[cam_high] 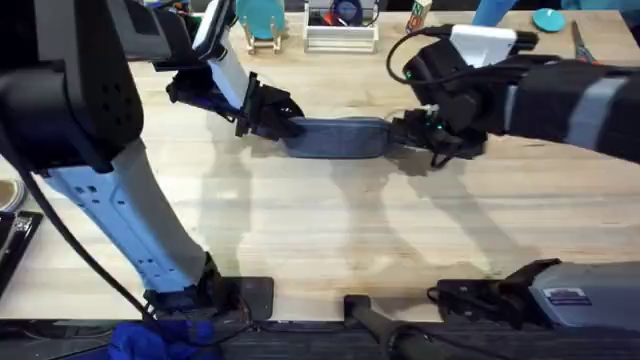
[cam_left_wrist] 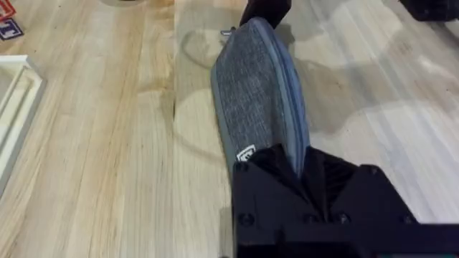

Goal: Unzip the bag, pick up the pens from the table one at a time and place them inside, then zip the bag closed.

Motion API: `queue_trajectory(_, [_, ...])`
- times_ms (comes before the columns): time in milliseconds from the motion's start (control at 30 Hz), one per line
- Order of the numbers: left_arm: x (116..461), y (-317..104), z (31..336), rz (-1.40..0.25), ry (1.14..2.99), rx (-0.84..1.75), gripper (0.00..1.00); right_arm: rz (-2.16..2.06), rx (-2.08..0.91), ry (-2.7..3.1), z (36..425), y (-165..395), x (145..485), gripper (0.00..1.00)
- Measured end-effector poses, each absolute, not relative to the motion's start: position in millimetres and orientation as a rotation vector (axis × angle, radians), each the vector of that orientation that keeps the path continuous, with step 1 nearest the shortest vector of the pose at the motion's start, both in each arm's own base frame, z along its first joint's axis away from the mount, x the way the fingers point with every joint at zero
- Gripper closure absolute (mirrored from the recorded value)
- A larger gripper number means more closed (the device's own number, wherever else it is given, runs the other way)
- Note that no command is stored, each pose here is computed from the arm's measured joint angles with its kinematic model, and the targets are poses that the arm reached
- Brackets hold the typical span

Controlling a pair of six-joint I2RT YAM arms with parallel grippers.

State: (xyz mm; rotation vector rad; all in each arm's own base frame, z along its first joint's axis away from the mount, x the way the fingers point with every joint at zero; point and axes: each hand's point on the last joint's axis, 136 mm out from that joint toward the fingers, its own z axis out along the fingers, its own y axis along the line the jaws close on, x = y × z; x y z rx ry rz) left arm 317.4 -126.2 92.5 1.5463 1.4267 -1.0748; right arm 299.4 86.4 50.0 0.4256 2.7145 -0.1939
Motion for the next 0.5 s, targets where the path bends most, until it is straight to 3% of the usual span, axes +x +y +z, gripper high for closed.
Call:
queue_trajectory(33, [318, -126, 92, -1.074, 1.428, 1.545, 0.959, -0.199, 0.424, 2.707, 55, 84, 298, 0.039])
queue_trajectory(67, [318, -125, 93, -1.073, 1.428, 1.544, 0.959, -0.193, 0.426, 2.696, 60, 83, 298, 0.015])
queue_trajectory(500, [318, -125, 93, -1.074, 1.428, 1.544, 0.959, -0.010, 0.408, 2.522, 129, 94, 304, 0.005])
